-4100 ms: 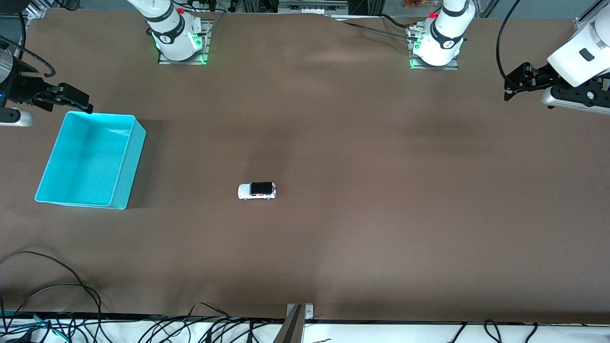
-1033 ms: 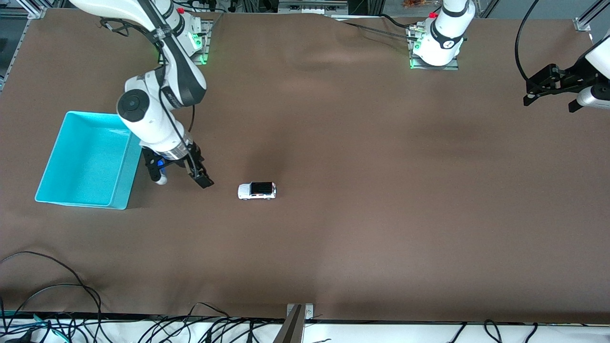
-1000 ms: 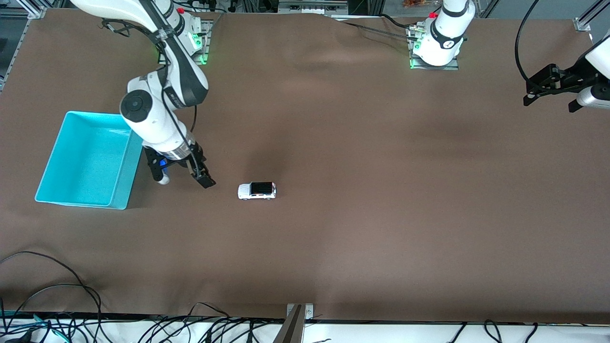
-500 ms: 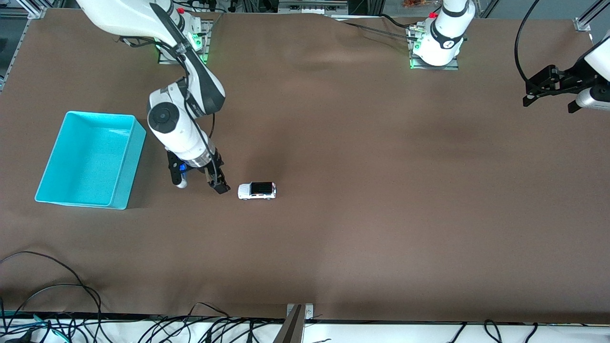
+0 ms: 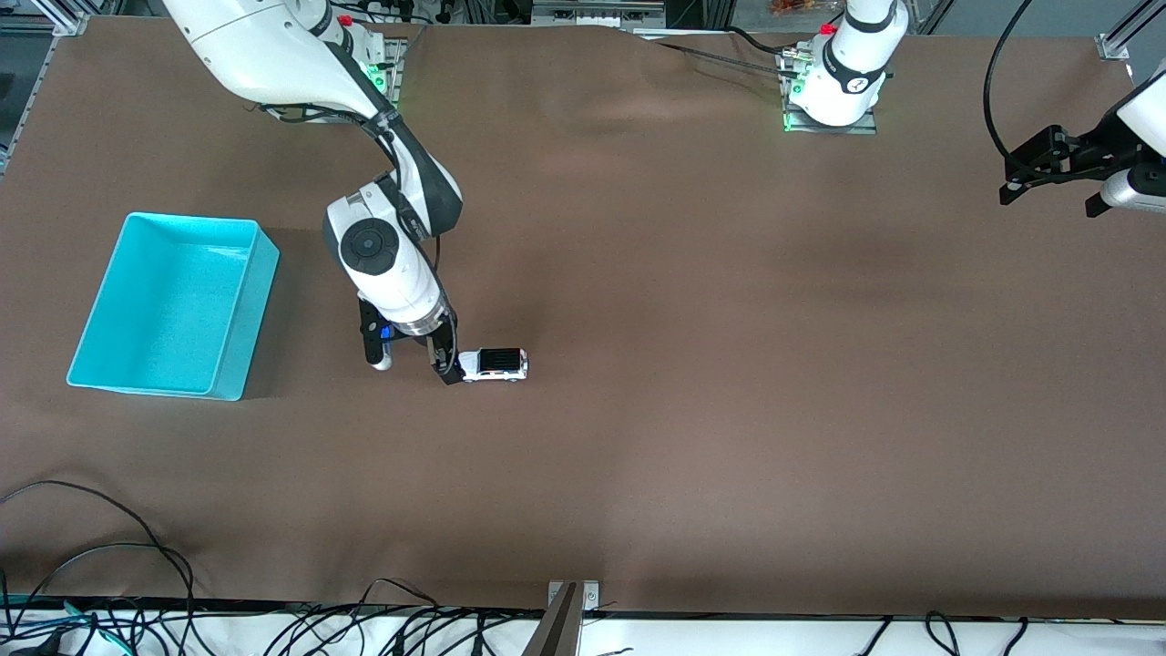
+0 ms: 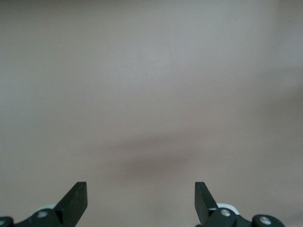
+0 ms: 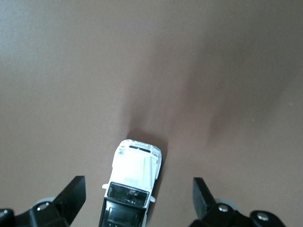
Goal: Wind and store white jeep toy
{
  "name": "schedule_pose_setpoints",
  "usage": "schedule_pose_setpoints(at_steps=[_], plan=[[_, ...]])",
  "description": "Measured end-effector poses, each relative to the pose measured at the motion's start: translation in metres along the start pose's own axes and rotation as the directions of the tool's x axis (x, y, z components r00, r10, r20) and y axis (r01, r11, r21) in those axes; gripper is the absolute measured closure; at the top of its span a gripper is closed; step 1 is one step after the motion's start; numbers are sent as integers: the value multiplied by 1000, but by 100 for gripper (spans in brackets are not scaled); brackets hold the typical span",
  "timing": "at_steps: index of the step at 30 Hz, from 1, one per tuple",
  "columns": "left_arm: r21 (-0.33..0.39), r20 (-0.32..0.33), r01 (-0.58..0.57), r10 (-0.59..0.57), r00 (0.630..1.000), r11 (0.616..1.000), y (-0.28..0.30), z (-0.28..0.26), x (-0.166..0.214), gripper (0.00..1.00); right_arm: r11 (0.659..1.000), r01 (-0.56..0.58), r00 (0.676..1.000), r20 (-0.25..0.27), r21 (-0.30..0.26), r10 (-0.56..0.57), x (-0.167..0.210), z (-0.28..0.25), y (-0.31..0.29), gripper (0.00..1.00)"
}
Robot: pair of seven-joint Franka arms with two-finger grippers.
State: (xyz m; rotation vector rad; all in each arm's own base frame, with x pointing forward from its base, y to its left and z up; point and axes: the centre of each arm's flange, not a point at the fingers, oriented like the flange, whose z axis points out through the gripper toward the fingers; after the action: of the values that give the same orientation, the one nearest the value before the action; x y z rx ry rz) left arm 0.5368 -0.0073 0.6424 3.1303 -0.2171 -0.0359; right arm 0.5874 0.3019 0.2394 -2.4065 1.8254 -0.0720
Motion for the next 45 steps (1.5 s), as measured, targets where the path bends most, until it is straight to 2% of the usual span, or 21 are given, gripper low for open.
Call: schedule_pose_setpoints(at_steps=[17, 27, 45], plan=[[0, -1, 0, 0, 1000, 1000, 0, 0, 0, 0, 997, -72, 996, -58, 12, 73, -37, 26, -5, 0], [0, 1, 0, 0, 1000, 1000, 0, 0, 0, 0, 996, -93, 994, -60, 7, 93, -50, 38, -3, 0], [-1, 9, 3, -3, 1000, 1000, -1, 1, -1, 0, 996, -93, 994, -66, -2, 93, -51, 55, -6, 0]])
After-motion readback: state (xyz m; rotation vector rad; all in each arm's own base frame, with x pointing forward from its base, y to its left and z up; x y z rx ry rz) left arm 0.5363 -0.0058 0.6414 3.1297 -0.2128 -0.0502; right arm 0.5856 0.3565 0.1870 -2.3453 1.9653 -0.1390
